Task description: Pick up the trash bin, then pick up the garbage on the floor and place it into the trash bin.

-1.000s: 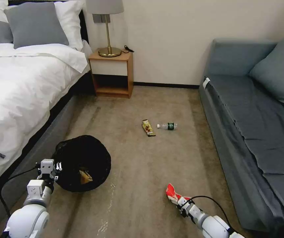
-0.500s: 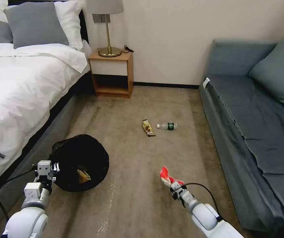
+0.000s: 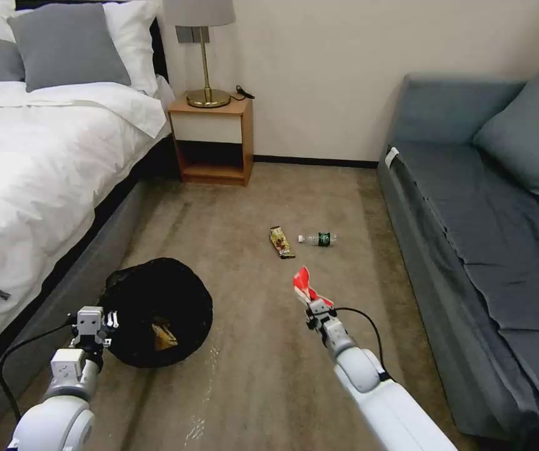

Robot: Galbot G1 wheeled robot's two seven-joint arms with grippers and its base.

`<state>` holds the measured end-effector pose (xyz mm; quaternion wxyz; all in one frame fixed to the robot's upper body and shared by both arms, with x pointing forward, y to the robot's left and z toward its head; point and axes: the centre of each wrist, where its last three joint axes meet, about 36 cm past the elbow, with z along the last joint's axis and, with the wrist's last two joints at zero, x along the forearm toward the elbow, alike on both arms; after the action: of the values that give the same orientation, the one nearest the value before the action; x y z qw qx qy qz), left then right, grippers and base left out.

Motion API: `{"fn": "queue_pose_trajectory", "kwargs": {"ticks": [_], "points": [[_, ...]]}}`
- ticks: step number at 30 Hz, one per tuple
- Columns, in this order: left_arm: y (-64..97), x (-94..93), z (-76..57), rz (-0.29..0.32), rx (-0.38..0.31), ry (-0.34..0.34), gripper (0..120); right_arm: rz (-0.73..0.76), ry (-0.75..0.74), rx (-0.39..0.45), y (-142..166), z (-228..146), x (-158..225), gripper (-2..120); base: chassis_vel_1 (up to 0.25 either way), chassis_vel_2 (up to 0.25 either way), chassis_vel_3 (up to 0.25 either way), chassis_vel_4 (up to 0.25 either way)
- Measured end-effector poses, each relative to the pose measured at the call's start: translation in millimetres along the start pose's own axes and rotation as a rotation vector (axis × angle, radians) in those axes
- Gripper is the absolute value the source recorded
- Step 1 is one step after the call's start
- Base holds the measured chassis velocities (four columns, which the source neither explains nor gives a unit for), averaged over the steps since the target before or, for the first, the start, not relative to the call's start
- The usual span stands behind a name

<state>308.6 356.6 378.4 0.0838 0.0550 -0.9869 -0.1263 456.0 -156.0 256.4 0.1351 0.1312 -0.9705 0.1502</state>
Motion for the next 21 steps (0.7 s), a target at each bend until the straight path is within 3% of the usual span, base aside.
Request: {"fn": "queue_pose_trajectory", "kwargs": {"ticks": [9, 21], "points": [[-6.4, -0.1, 4.0, 0.012, -0.001, -0.002, 4, -0.001, -0.125, -0.117, 45.1, -49.0, -17.1, 0, 0.000, 0.000, 0.000, 0.000], [-6.8, 0.5, 3.0, 0.012, 0.001, -0.014, 4, -0.058, -0.221, -0.242, 104.1, -107.3, -10.5, 0, 0.000, 0.000, 0.000, 0.000]]}}
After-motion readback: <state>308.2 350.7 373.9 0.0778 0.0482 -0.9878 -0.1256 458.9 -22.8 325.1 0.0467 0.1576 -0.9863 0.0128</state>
